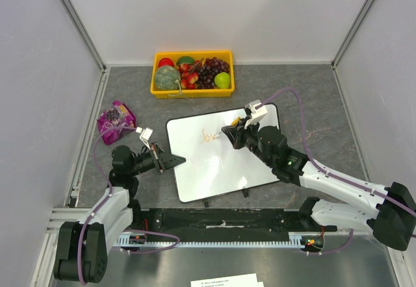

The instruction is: Write a sentence on the whiteboard

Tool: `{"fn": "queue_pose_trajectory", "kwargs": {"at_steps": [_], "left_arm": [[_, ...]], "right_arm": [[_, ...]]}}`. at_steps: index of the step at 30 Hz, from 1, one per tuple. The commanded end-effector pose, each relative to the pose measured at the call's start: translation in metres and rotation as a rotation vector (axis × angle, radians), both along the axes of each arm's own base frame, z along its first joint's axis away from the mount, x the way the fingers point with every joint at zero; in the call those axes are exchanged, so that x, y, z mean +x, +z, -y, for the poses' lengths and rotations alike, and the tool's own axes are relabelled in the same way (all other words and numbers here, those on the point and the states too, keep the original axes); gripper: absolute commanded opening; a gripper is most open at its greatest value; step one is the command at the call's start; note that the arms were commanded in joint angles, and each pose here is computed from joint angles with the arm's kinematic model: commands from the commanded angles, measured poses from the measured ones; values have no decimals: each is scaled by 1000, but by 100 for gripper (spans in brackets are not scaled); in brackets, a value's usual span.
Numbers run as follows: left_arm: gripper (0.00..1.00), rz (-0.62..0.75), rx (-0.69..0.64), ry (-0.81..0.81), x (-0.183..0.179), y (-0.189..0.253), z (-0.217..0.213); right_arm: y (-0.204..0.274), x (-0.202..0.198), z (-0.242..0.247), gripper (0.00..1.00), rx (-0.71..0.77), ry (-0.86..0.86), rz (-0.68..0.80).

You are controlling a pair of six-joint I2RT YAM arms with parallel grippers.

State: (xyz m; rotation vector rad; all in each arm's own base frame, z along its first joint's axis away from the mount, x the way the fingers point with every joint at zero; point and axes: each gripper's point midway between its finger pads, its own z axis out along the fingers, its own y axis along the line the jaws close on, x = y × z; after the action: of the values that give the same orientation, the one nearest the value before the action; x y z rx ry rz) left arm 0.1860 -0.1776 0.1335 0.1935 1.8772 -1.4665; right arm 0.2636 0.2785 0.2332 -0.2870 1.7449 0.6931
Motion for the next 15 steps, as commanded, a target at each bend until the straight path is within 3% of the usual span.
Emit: {"fn": "queue_pose_trajectory", "kwargs": {"at_steps": [1, 15], "left_arm": [[2, 84, 51, -9, -1, -9, -2], [2, 84, 52, -9, -1, -10, -2]], "right_arm": [[-24, -5, 6, 0, -56, 6, -42], [-34, -17, 3, 0, -61, 70, -68]]}}
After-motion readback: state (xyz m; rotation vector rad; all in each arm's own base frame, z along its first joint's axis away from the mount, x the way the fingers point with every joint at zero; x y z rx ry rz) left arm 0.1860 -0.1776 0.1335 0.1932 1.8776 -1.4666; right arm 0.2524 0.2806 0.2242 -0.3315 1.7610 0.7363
